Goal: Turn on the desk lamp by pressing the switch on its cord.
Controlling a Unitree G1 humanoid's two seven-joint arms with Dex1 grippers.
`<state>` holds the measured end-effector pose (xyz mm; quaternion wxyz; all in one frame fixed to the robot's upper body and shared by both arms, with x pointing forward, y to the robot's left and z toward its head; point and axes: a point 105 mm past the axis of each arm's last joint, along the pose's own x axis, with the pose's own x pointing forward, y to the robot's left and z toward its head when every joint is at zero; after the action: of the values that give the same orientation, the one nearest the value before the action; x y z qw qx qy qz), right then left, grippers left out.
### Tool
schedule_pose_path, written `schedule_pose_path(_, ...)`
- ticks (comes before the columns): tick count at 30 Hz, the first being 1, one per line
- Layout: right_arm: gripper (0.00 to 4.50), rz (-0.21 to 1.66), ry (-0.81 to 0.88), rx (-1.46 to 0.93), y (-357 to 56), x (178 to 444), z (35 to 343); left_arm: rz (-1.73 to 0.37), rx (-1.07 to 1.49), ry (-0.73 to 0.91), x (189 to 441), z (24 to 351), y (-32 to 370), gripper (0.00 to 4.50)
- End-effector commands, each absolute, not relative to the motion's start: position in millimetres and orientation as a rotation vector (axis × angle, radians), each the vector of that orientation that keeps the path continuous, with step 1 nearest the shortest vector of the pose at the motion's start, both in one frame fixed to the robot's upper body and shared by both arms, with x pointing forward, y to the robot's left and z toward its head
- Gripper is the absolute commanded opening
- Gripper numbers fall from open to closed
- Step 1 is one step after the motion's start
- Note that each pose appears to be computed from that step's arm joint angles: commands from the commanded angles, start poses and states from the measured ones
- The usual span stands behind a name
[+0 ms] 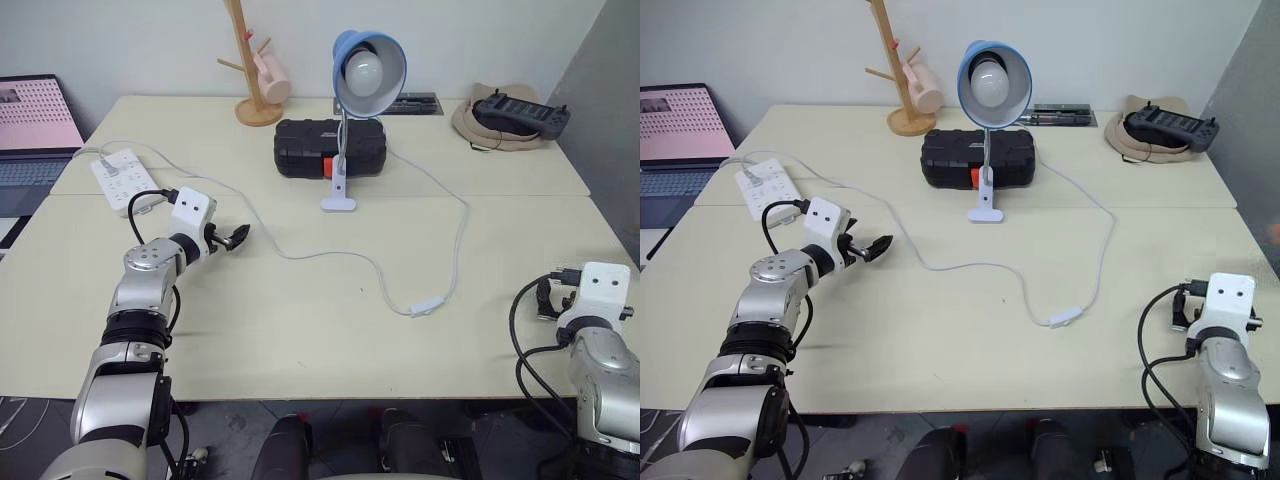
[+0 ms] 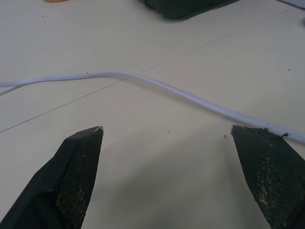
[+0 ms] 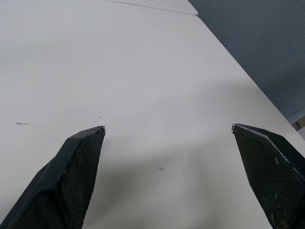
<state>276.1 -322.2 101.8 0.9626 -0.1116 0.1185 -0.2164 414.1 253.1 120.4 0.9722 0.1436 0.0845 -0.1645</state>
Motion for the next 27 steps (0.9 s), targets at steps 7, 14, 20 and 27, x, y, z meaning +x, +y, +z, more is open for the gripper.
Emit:
schedule_pose_path(7,4.47,-0.44,0.2,-0.26,-329.8,274.3,116.8,-0.336,0.278,0.098,414.1,142.6,256.3,4.5)
schedule_pose_path(14,4.47,-0.408,0.185,-0.273,-323.9,281.6,125.6,-0.326,0.284,0.081,409.9,151.6,262.6,4.5)
schedule_pose_path(20,4.47,-0.364,0.196,-0.306,-324.9,282.6,128.4,-0.343,0.29,0.08,408.2,152.2,258.8,4.5)
schedule_pose_path(27,4.47,0.023,0.171,-0.33,-289.6,291.6,150.6,-0.498,0.338,0.077,397.1,164.0,234.8,4.5)
